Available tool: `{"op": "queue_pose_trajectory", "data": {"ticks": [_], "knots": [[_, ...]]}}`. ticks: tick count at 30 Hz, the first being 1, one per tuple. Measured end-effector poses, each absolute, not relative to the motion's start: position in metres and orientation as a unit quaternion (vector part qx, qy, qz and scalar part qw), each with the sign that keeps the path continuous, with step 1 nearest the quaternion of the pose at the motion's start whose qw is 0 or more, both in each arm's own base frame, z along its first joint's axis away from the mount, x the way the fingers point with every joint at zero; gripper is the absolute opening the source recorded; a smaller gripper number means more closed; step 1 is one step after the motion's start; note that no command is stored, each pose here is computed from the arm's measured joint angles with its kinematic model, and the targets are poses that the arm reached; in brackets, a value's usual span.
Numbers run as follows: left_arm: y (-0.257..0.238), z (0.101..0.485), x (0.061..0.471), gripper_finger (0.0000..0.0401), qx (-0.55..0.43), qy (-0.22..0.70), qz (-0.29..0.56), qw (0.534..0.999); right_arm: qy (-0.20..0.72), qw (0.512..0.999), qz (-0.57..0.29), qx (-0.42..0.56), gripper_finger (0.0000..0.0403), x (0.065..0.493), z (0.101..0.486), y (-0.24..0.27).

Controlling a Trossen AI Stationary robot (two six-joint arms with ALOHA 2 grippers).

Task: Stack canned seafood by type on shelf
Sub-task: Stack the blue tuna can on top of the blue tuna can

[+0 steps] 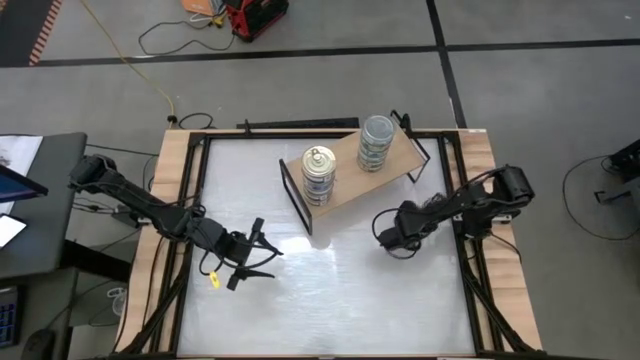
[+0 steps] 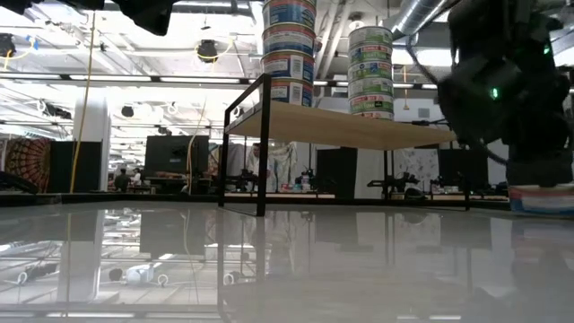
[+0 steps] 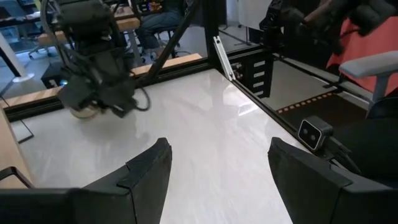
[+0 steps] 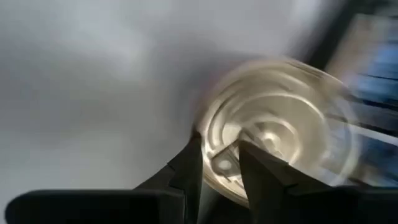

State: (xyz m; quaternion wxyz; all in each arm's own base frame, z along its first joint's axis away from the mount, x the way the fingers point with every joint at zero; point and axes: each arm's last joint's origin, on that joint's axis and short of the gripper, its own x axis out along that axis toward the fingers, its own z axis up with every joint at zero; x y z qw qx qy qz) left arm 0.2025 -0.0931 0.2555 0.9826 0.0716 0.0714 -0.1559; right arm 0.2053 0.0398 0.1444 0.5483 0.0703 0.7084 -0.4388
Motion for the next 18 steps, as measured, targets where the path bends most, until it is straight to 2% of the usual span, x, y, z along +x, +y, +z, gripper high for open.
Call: {"op": "queue_pose_trajectory", "data": {"ticks": [6,11,16,18], "knots": [[-0.093,0.256,0.202,0.0256,0.071,0.071,-0.156,0.983,0.675,0.628,-0.365,0.126,0.0132,0.23,0.158,0.067],[-0.093,0.256,0.202,0.0256,0.068,0.071,-0.156,0.983,0.641,0.664,-0.372,0.102,0.0132,0.238,0.185,0.087],[-0.093,0.256,0.203,0.0256,0.057,0.071,-0.156,0.983,0.656,0.663,-0.357,0.054,0.0137,0.235,0.217,0.101],[-0.093,0.256,0.203,0.0256,0.056,0.07,-0.156,0.984,0.681,0.645,-0.348,0.011,0.0147,0.225,0.228,0.101]]}}
